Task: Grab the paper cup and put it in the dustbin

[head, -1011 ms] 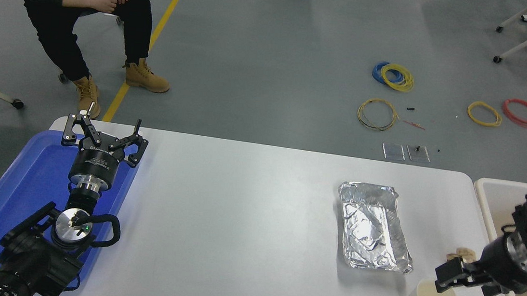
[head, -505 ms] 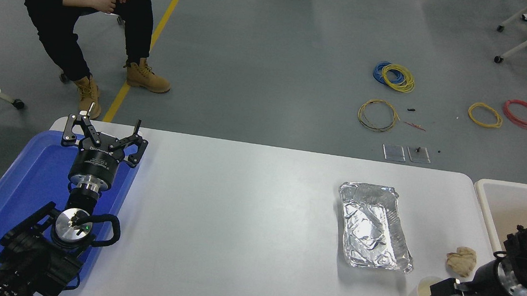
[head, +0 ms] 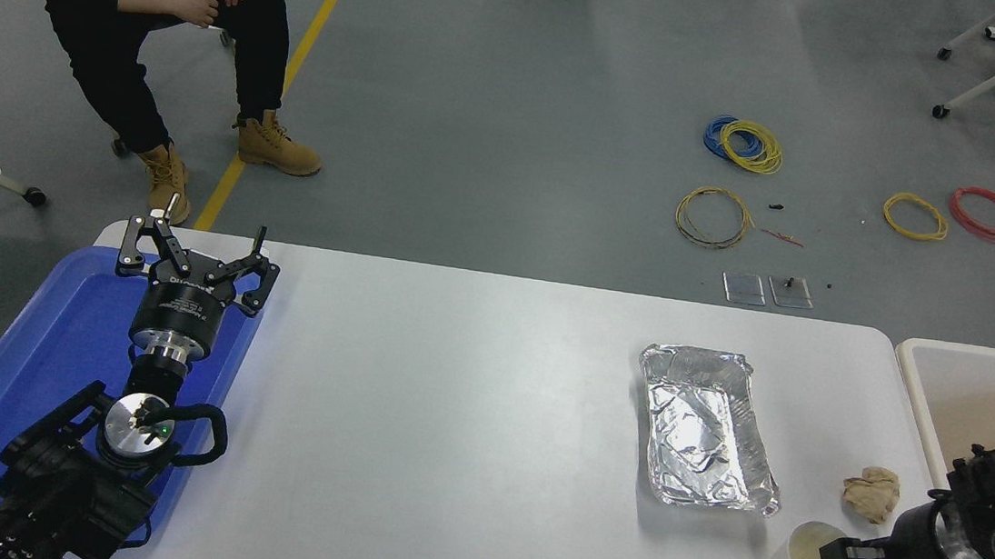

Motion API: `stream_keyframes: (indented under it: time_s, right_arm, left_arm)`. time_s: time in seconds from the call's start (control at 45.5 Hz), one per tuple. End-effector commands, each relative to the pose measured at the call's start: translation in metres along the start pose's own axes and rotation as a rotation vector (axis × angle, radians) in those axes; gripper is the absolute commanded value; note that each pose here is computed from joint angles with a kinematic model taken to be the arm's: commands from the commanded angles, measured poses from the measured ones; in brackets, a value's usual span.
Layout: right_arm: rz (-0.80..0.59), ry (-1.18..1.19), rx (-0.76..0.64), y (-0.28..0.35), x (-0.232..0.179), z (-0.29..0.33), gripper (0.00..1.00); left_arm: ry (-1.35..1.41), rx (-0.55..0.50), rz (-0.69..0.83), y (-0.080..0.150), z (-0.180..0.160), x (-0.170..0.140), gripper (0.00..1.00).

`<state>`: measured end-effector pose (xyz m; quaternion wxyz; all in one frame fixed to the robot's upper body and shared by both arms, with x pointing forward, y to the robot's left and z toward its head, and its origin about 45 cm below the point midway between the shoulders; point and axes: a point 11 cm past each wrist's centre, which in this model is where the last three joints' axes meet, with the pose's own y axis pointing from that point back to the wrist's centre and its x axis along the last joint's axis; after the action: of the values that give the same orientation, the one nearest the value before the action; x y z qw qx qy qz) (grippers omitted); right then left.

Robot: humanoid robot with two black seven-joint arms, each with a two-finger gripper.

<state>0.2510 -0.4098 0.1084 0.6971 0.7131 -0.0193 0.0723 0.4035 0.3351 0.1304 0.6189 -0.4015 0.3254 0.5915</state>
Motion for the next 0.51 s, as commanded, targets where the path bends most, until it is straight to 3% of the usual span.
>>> stream_keyframes:
  time_s: [0.0,0.044,0.484]
  right_arm:
    - [0.015,0.012,0.000,0.000,0.002,0.001,0.05]
    - [0.014,0.012,0.001,0.001,0.002,0.000,0.00]
    - [0.046,0.012,0.015,0.018,0.018,0.003,0.00]
  left_arm:
    - [-0.001,-0.001,0.001,0.000,0.000,0.000,1.00]
    - [-0.001,0.000,0.001,0.000,0.000,0.000,1.00]
    - [0.000,0.000,0.000,0.000,0.000,0.000,1.00]
